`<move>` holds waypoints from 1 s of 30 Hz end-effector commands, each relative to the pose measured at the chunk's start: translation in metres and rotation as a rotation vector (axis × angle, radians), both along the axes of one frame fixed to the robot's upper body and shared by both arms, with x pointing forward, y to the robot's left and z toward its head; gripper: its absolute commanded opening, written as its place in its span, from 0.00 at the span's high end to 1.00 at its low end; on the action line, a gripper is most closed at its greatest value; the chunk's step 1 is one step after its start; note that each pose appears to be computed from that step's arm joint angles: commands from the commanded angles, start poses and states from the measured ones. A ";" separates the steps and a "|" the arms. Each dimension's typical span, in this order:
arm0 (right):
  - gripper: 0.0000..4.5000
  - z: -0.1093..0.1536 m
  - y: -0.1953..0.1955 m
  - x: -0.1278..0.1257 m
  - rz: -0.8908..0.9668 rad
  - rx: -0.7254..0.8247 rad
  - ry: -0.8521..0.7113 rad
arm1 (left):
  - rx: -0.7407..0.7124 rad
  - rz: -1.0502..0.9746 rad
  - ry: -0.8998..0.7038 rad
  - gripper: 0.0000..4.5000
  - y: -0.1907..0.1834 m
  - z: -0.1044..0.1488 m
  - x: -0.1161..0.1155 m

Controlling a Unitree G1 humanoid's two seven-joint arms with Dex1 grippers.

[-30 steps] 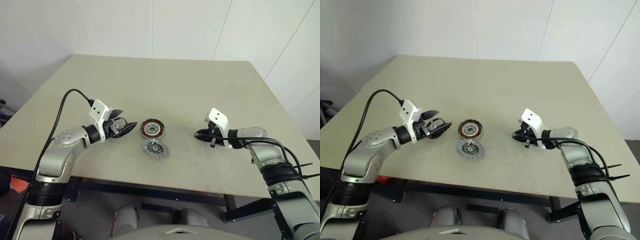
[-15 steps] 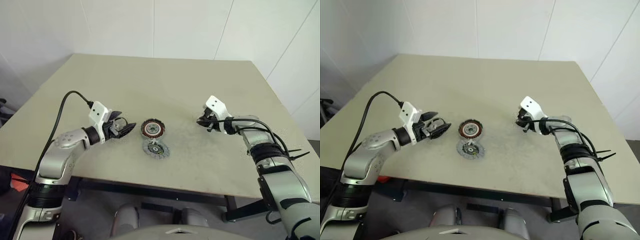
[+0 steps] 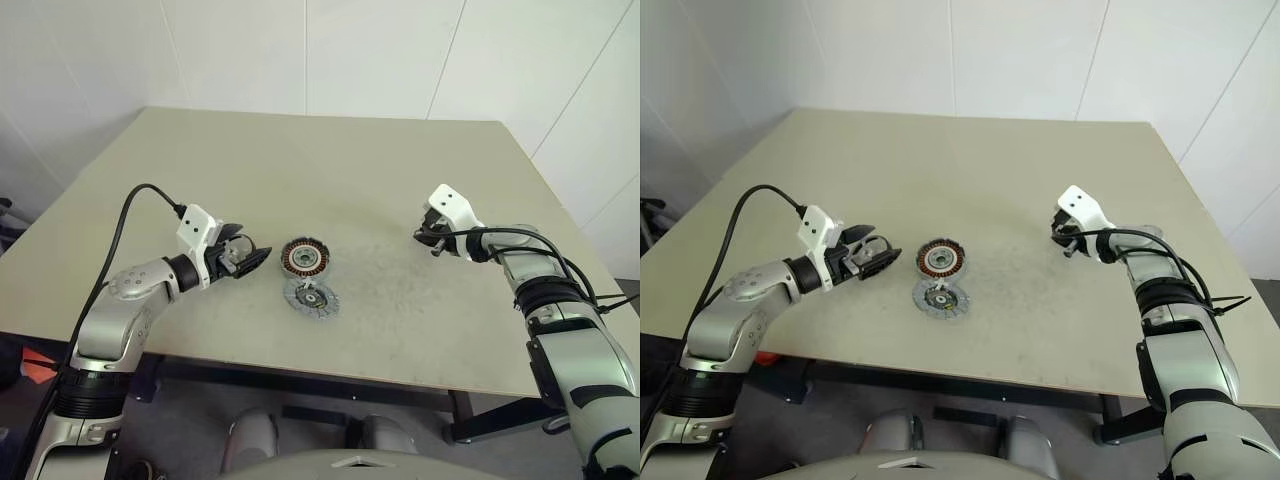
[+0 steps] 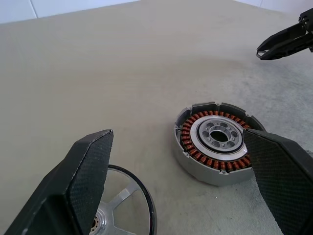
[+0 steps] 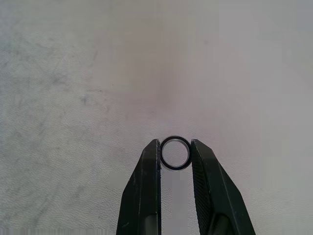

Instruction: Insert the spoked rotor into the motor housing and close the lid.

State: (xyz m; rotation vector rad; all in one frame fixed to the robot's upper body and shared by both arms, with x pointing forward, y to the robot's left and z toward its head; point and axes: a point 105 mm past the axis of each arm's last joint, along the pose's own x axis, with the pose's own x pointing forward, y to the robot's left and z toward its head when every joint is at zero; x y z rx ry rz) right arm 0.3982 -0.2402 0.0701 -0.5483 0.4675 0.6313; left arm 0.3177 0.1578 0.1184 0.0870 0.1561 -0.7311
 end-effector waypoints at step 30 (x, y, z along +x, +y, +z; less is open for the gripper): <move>0.43 0.024 -0.019 -0.019 0.031 0.005 -0.043 | 0.022 -0.016 -0.048 0.00 0.001 0.010 0.002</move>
